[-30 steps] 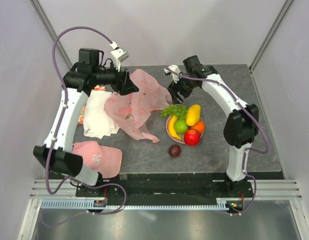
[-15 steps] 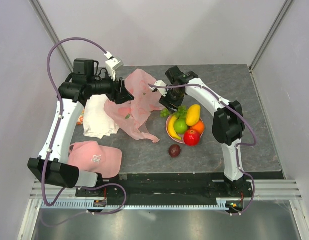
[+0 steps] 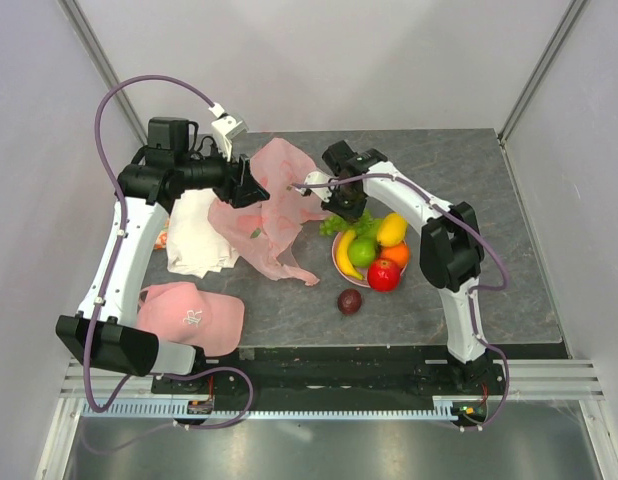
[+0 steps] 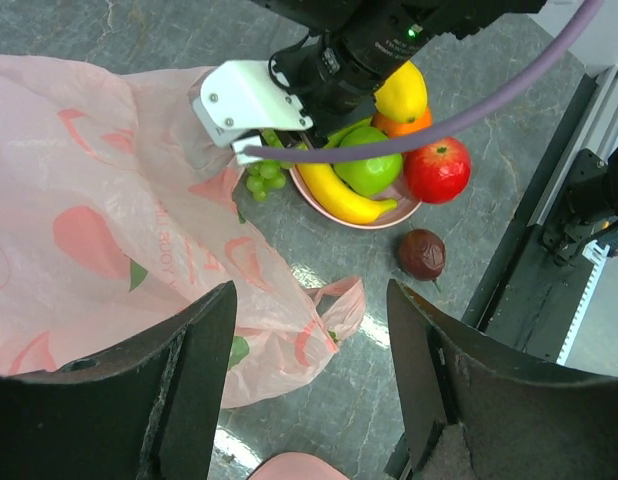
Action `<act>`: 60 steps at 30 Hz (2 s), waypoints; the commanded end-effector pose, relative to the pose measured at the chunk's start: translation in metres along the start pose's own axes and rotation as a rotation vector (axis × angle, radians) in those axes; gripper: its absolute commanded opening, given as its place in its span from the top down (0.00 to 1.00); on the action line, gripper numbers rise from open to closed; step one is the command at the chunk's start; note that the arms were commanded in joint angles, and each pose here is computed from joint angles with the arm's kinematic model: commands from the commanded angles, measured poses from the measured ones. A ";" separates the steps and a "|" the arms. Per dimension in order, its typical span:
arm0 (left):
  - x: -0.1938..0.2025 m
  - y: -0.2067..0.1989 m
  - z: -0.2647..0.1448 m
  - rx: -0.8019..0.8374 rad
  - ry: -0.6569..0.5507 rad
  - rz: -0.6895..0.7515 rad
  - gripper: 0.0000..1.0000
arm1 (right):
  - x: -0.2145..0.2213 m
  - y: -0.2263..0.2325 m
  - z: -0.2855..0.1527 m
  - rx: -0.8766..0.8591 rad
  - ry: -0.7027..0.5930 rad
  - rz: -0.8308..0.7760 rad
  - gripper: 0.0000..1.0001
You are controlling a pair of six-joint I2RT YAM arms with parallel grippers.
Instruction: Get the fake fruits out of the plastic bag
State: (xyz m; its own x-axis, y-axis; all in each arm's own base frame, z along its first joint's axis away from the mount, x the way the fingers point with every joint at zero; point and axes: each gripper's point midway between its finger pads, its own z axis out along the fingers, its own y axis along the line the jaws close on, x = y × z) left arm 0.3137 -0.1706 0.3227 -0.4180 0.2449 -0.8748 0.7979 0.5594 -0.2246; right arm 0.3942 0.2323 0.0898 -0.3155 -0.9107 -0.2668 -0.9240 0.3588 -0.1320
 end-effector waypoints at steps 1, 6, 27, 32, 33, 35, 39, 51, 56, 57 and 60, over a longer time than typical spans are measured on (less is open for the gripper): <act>-0.021 -0.004 -0.004 0.017 -0.062 0.017 0.32 | -0.032 0.001 -0.049 0.068 -0.114 -0.055 0.87; -0.023 -0.003 -0.002 0.024 -0.066 0.020 0.32 | -0.053 0.013 -0.089 0.108 -0.196 -0.092 0.92; -0.020 -0.002 0.005 0.054 -0.065 0.002 0.32 | 0.008 0.028 -0.087 0.168 -0.017 -0.067 0.95; -0.018 -0.001 0.006 0.055 -0.060 -0.004 0.32 | 0.011 0.033 -0.080 0.147 -0.008 -0.017 0.95; -0.017 -0.001 0.007 0.056 -0.058 -0.006 0.32 | 0.013 0.031 -0.080 0.161 0.002 -0.013 0.95; -0.016 0.000 0.008 0.056 -0.057 -0.007 0.32 | 0.020 0.029 -0.075 0.173 0.031 -0.008 0.95; -0.016 0.001 0.009 0.063 -0.056 -0.014 0.32 | 0.025 0.032 -0.069 0.171 0.050 0.022 0.95; -0.014 0.004 0.014 0.071 -0.049 -0.026 0.32 | 0.034 0.040 -0.060 0.152 0.084 0.079 0.52; -0.017 0.005 0.015 0.072 -0.051 -0.025 0.31 | 0.031 0.030 -0.073 0.192 0.079 0.068 0.39; -0.017 0.006 0.016 0.072 -0.050 -0.028 0.31 | 0.030 0.029 -0.074 0.190 0.076 0.070 0.38; -0.018 0.008 0.018 0.074 -0.048 -0.030 0.31 | 0.031 0.025 -0.073 0.183 0.084 0.084 0.36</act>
State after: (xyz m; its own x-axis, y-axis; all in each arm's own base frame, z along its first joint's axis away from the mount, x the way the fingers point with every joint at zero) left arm 0.3272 -0.1810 0.3131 -0.4463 0.2218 -0.8669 0.8060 0.5206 -0.2817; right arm 0.3332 0.2015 0.1348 -0.3882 -0.9014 -0.1917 -0.8661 0.4279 -0.2582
